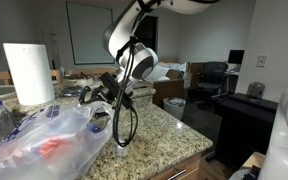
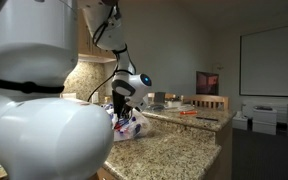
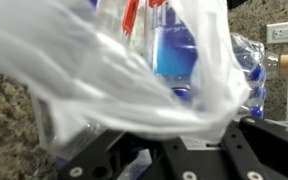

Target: Put the water bottles on the counter in the plastic bag

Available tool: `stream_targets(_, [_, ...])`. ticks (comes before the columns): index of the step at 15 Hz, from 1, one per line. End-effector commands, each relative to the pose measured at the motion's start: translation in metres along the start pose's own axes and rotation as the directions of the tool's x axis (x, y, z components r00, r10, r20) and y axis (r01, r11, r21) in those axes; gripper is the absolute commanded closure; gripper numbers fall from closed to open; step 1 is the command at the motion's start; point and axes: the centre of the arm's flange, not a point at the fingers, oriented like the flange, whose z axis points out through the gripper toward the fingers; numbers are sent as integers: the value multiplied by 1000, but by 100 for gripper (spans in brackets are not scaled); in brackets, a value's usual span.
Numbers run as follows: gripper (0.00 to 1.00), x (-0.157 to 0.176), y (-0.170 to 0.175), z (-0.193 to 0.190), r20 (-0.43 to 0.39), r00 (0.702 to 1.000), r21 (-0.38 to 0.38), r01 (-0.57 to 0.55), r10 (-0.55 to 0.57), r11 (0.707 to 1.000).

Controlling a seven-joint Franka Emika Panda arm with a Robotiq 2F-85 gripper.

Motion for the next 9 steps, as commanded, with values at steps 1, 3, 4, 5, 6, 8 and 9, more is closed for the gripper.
stream_targets(1, [88,3,-16,39,89,995,43,30,-34,999])
stream_targets(3, [88,3,-24,53,130,991,47,33,-38,998])
stream_targets(4, [86,3,-26,58,148,988,50,34,-41,998])
stream_targets(5, [42,3,-28,60,157,987,54,32,-41,998])
stream_targets(6, [41,4,-28,62,161,986,58,32,-41,998])
stream_targets(8, [29,6,-29,57,148,988,61,28,-37,998])
stream_targets(9, [22,7,-29,54,138,990,64,27,-36,998])
